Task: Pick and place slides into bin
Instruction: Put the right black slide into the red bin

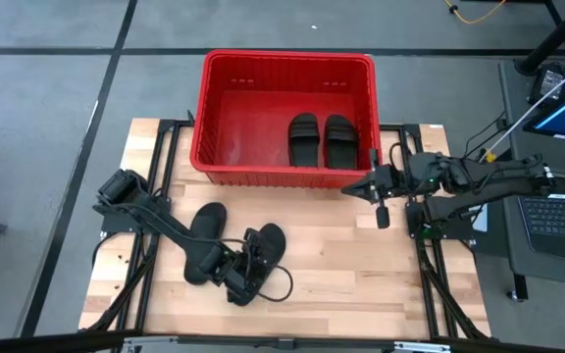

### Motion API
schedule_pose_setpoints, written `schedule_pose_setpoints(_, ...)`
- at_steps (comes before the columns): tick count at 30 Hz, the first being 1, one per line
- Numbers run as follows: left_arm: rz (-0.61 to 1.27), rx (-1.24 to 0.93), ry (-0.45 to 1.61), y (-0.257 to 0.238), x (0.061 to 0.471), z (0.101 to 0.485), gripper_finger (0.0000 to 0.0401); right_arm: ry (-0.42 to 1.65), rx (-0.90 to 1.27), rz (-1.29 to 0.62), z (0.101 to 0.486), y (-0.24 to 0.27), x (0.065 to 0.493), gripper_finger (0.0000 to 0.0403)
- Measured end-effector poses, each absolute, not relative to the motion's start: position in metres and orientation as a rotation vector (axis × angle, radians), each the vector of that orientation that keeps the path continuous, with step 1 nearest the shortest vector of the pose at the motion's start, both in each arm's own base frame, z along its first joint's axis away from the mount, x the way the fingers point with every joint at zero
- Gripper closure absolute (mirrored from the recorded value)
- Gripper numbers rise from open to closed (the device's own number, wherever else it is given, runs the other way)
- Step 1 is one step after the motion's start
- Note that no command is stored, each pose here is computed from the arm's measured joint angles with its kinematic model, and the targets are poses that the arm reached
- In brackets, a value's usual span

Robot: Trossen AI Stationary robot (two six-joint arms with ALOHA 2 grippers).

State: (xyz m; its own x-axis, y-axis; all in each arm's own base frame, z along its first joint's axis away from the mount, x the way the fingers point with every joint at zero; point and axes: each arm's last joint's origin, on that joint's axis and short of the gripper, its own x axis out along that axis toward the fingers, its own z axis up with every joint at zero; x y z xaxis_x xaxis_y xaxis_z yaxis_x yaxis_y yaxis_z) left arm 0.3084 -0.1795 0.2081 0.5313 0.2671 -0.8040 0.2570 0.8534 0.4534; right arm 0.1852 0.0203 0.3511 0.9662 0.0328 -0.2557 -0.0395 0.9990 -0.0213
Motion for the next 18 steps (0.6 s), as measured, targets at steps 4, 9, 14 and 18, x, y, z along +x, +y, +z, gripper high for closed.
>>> schedule_pose_setpoints(4, -0.003, 0.566, 1.038, -0.184, 0.309, 0.201, 0.0242, 0.246, -0.025, 0.036, 0.350, 0.019, 0.179, 0.0400)
schedule_pose_setpoints(9, 0.000, 0.589, 1.053, -0.189, 0.310, 0.190, 0.0240, 0.235, -0.029, 0.037, 0.351, 0.019, 0.176, 0.0400)
schedule_pose_setpoints(14, 0.040, 0.584, 1.085, -0.190, 0.312, 0.177, 0.0242, 0.235, -0.030, 0.037, 0.351, 0.019, 0.176, 0.0400)
schedule_pose_setpoints(18, 0.140, 0.614, 1.048, -0.187, 0.313, 0.176, 0.0249, 0.235, -0.028, 0.037, 0.351, 0.019, 0.176, 0.0400)
